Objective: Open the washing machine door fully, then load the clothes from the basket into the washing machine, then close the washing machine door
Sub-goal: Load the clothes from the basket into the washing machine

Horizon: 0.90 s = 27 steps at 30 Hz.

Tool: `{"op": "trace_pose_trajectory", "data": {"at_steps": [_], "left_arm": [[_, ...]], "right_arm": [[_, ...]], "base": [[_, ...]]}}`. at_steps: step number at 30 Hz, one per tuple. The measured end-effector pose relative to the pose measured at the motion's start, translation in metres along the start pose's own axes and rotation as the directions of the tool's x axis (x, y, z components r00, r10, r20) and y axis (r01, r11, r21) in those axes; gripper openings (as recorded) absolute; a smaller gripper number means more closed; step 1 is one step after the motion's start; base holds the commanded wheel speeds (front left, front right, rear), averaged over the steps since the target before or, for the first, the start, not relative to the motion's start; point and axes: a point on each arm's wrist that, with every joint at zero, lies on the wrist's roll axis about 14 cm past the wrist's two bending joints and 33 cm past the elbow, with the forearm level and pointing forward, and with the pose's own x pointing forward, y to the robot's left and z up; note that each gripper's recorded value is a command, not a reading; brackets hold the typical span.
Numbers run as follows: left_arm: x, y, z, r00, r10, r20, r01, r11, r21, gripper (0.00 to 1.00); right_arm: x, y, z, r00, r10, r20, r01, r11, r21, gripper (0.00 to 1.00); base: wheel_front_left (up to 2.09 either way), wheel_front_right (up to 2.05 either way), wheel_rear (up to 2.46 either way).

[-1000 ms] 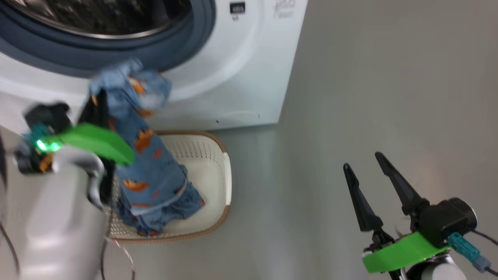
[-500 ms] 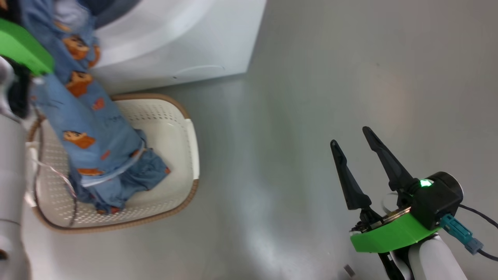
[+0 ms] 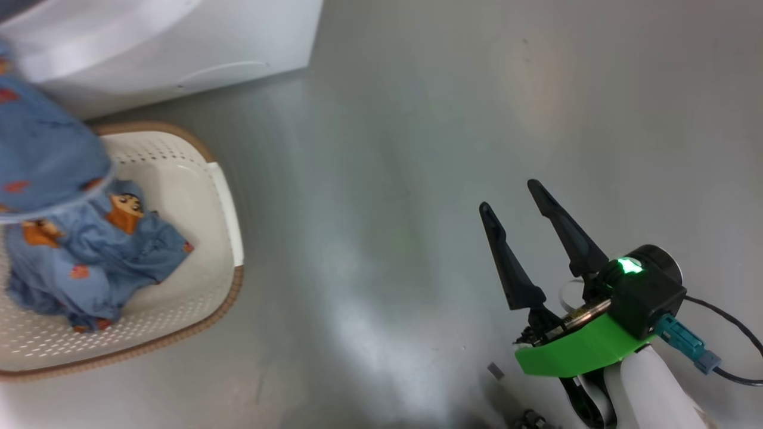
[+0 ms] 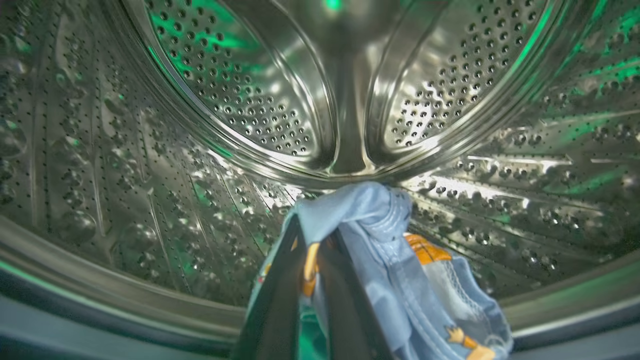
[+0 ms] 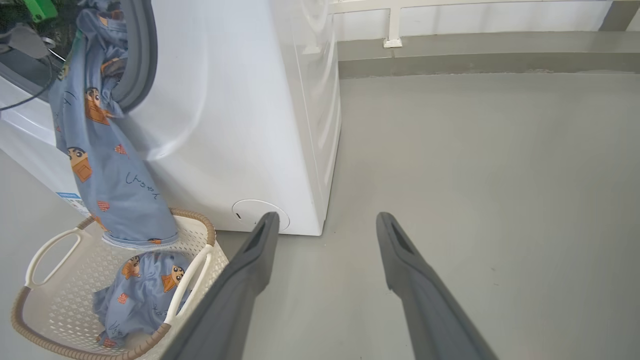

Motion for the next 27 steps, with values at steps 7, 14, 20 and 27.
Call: {"op": "trace_pose_trajectory", "data": {"at_steps": [7,14,20,27], "left_arm": [[0.021,0.0,0.052,0.957,0.035,0.287,-0.039,0.999,0.006,0.0],[0.023,0.007,0.1,0.866,0.065,0.495,-0.1,0.994,0.044,0.0],[0.029,0.008,0.071,0.889,0.068,0.453,-0.101,0.994,0.048,0.0],[0.035,0.008,0.021,0.954,0.057,0.293,-0.071,0.997,0.04,0.0]], "right_arm": [[0.005,-0.006,-0.011,1.0,-0.008,-0.028,0.007,1.0,-0.011,1.0],[0.012,-0.012,-0.023,0.999,-0.019,-0.051,0.018,1.0,-0.015,1.0],[0.016,-0.012,-0.028,0.998,-0.015,-0.058,0.015,1.0,-0.015,1.0],[0.019,-0.008,-0.027,0.999,-0.005,-0.052,0.004,1.0,-0.007,1.0]], "base": [[0.0,0.0,0.0],[0.0,0.0,0.0],[0.0,0.0,0.0],[0.0,0.0,0.0]]}}
